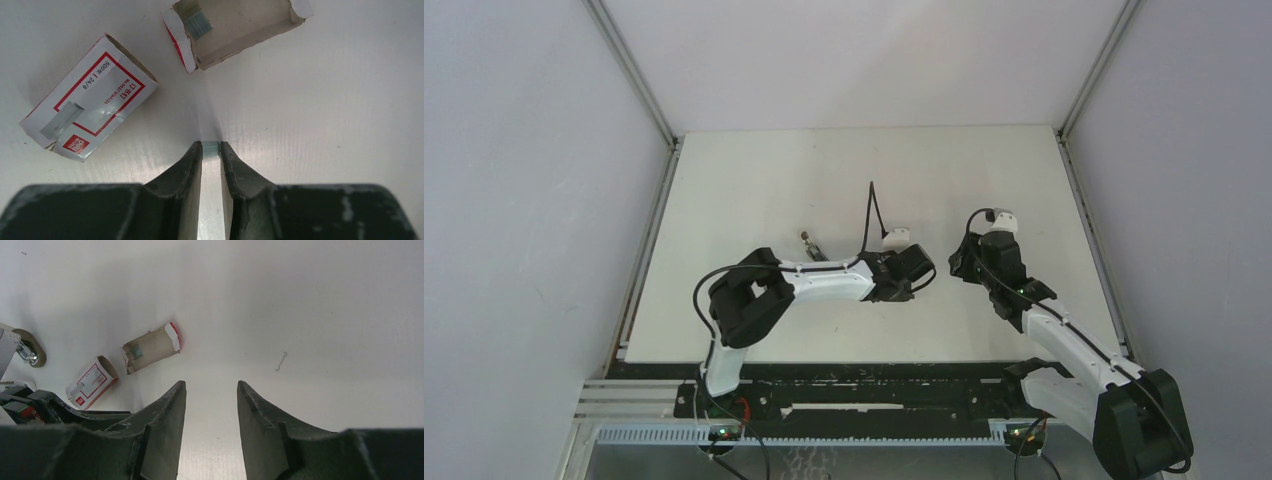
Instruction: Load the staples into the stapler
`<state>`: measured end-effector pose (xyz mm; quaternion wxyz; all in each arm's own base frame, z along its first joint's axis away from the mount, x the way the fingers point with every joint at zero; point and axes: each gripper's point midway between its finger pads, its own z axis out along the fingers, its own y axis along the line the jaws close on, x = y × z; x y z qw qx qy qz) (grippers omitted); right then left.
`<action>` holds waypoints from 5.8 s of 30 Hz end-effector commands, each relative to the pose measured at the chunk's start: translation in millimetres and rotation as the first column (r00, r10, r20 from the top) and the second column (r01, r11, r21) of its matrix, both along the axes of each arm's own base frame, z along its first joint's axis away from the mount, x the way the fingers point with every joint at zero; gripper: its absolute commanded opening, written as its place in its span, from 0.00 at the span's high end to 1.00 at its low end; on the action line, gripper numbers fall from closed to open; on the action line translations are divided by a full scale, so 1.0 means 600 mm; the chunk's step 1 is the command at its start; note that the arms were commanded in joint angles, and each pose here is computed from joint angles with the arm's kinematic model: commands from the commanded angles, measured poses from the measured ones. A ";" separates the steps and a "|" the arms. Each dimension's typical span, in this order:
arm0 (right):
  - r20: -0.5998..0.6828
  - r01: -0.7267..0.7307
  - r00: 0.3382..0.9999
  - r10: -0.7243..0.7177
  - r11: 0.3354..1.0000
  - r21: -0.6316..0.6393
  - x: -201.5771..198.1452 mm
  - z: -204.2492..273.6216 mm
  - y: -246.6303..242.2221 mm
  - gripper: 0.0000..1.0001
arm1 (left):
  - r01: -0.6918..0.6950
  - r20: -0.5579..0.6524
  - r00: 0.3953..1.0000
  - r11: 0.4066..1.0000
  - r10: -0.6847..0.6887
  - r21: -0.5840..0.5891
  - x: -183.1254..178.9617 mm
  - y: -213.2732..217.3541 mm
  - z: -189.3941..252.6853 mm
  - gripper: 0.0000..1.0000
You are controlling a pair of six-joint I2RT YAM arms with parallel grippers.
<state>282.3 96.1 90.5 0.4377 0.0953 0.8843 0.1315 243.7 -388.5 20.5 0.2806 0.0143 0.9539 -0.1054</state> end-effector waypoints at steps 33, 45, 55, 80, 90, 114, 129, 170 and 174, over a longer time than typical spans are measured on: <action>0.464 -0.723 0.685 0.562 0.598 0.344 -0.128 0.205 0.181 0.51 | 0.357 0.300 0.933 0.620 -0.198 -0.699 -0.092 0.063 0.348 0.82; 0.613 -0.841 0.531 0.585 0.276 0.465 -0.214 0.294 0.223 0.42 | 0.502 0.423 0.865 0.421 -0.271 -0.756 -0.142 0.076 0.435 0.82; 0.669 -0.857 0.503 0.546 0.216 0.468 -0.223 0.335 0.242 0.47 | 0.551 0.473 0.832 0.334 -0.289 -0.765 -0.165 0.079 0.468 0.81; 0.670 -0.858 0.473 0.572 0.128 0.497 -0.235 0.352 0.277 0.72 | 0.566 0.488 0.820 0.302 -0.298 -0.767 -0.175 0.082 0.478 0.81; 0.666 -0.852 0.482 0.568 0.126 0.509 -0.234 0.354 0.278 0.85 | 0.566 0.487 0.820 0.300 -0.301 -0.767 -0.176 0.081 0.474 0.81; 0.437 -0.757 0.617 0.654 0.342 0.557 -0.200 0.227 0.276 0.87 | 0.473 0.439 0.876 0.540 -0.201 -0.696 -0.114 0.121 0.392 0.41; -0.218 -0.522 0.788 0.576 0.812 0.260 -0.168 -0.007 0.205 0.87 | 0.266 0.446 0.887 0.920 -0.116 -0.289 -0.035 0.350 0.381 0.41; -0.658 -0.535 0.690 0.303 0.825 -0.181 -0.131 -0.120 0.194 0.69 | -0.059 0.537 0.843 0.996 0.014 0.068 0.000 0.518 0.380 0.31; -0.660 -0.541 0.684 0.311 0.823 -0.172 -0.131 -0.122 0.201 0.71 | -0.084 0.531 0.847 0.994 0.034 0.070 0.005 0.528 0.376 0.31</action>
